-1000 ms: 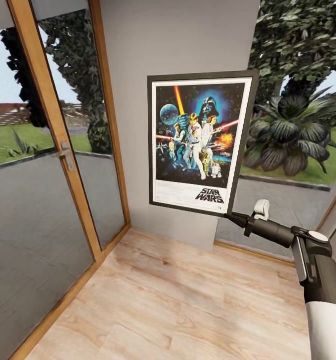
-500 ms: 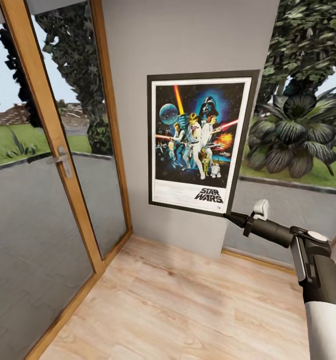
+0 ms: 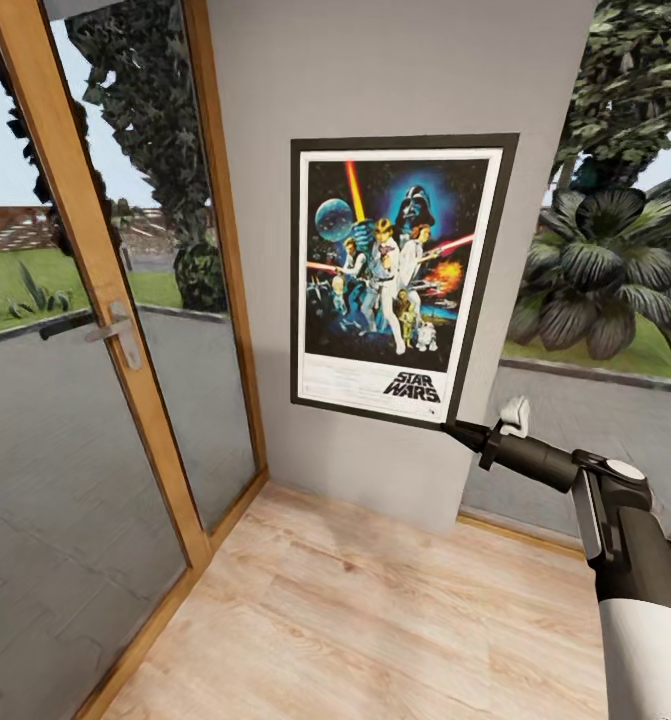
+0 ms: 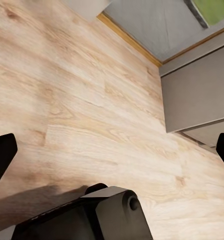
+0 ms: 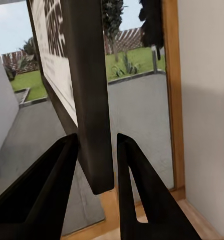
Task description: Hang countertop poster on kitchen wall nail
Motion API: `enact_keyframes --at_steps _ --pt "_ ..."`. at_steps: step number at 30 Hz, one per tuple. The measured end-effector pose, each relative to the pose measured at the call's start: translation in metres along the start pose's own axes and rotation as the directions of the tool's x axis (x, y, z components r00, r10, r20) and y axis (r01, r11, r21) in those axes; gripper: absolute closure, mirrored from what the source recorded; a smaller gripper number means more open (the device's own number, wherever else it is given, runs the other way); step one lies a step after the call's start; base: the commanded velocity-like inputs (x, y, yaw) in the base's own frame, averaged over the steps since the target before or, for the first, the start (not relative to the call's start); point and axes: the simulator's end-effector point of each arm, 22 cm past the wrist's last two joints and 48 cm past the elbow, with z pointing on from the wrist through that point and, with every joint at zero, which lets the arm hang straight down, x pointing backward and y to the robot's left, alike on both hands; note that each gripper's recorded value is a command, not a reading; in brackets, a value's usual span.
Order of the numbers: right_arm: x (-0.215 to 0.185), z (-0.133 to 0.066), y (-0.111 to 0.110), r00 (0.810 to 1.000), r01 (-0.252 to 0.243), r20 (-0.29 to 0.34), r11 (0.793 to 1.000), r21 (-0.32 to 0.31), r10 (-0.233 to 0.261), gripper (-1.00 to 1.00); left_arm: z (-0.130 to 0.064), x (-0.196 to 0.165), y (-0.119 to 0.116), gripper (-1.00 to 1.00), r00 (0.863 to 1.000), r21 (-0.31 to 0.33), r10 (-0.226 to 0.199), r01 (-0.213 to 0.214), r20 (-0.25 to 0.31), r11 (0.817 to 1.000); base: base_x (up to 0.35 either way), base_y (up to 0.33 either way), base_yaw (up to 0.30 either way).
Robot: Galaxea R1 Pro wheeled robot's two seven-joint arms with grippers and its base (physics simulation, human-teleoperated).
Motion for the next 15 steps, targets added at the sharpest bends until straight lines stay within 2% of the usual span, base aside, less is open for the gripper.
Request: enact_keyframes --at_steps 5,15 --pt "-0.0034 0.0006 -0.0023 1.000 0.000 0.003 1.000 0.008 0.000 1.00 0.0000 0.0000 0.0001 -1.00 1.000 0.000 0.000 0.000 0.000 1.000 0.008 0.003 0.000" --pt "-0.0033 0.0006 -0.0039 0.999 -0.032 -0.005 0.999 0.014 0.032 1.00 0.0000 -0.0001 0.0002 -1.00 1.000 -0.001 0.000 0.000 0.000 1.000 0.001 0.000 0.000"
